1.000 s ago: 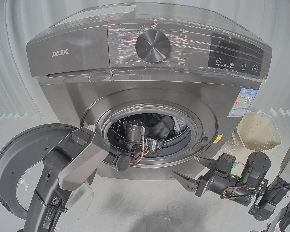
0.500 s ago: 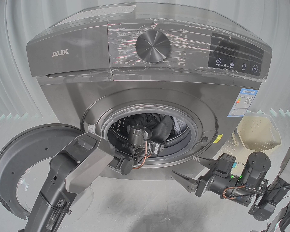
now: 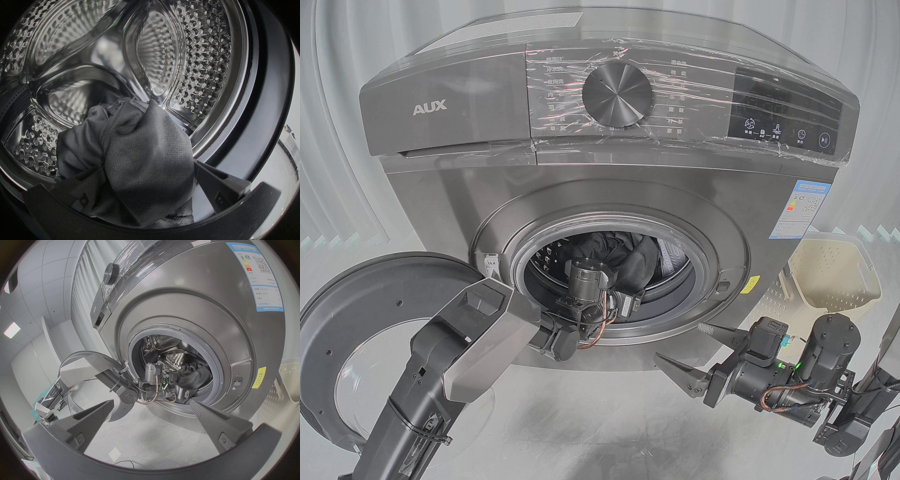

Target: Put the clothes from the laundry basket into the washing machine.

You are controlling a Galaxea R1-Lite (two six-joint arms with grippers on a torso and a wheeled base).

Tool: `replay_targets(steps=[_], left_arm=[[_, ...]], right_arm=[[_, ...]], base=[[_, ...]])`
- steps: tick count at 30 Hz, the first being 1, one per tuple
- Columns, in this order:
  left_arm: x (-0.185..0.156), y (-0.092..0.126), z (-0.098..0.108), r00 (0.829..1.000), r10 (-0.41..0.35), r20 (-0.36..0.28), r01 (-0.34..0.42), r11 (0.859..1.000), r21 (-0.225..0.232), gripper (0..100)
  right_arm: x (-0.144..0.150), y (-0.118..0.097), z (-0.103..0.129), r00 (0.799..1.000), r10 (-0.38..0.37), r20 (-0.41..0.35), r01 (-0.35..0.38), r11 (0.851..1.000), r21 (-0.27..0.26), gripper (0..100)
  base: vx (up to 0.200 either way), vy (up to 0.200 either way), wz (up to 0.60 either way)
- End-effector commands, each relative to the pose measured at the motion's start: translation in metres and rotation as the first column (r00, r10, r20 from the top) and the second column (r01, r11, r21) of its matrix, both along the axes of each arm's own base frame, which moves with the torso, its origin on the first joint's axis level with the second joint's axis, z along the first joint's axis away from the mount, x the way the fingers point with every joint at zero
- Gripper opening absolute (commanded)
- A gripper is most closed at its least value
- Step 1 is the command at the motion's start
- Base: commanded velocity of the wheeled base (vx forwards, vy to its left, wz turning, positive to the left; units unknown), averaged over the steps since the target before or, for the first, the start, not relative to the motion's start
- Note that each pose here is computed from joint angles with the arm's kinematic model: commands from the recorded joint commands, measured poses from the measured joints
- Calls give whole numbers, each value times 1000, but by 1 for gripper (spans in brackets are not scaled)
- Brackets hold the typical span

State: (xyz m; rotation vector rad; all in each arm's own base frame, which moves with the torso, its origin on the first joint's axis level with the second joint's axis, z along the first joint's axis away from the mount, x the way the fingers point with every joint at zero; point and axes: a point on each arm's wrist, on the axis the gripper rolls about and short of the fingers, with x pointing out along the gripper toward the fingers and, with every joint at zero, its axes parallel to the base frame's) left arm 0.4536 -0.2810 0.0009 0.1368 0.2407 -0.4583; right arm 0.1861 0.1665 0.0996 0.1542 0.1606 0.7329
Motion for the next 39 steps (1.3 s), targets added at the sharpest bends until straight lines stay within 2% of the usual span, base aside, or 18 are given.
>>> replay_targets(steps=[1,4,7,9,10,11,14,21,27,30,31,36,39], left_arm=[[1,0,-7,1000,7,-5,-7,1000,3,0],[3,1,2,1000,12,24,-11,1000,-15,0],[8,2,16,997,35,74,-31,998,-53,0],[14,6,35,989,69,131,-56,994,-98,0],[15,7,37,988,74,137,-60,993,-103,0],[18,12,49,982,97,161,-75,988,-138,0],[21,21,62,975,127,185,-95,980,-173,0],[27,27,72,965,147,215,-104,974,-200,0],[39,22,76,950,177,259,-112,962,-249,0],[39,22,71,953,181,242,-122,964,-238,0],[39,22,72,954,180,241,-123,964,-237,100],[35,16,75,957,169,238,-111,965,-238,100],[25,14,81,964,154,216,-105,970,-220,100]], right_arm=[[0,0,0,1000,-1,0,1,1000,0,100],[0,0,0,1000,1,1,-1,1000,1,100],[0,0,0,1000,1,1,-1,1000,1,100],[0,0,0,1000,1,1,-1,1000,1,100],[0,0,0,1000,1,1,-1,1000,1,100],[0,0,0,1000,-1,1,1,1000,1,100],[0,0,0,1000,1,0,-1,1000,0,100],[1,1,0,1000,1,2,-1,1000,0,100],[1,1,0,1000,1,2,-1,1000,0,100],[1,1,0,1000,2,2,-2,1000,0,100],[1,1,0,1000,1,2,-1,1000,0,100],[1,1,0,1000,-1,3,1,1000,1,100],[1,1,0,1000,-1,3,1,1000,1,100]], base=[[0,0,0],[0,0,0],[0,0,0],[0,0,0],[0,0,0],[0,0,0],[0,0,0],[0,0,0],[0,0,0],[0,0,0],[0,0,0],[0,0,0],[0,0,0]])
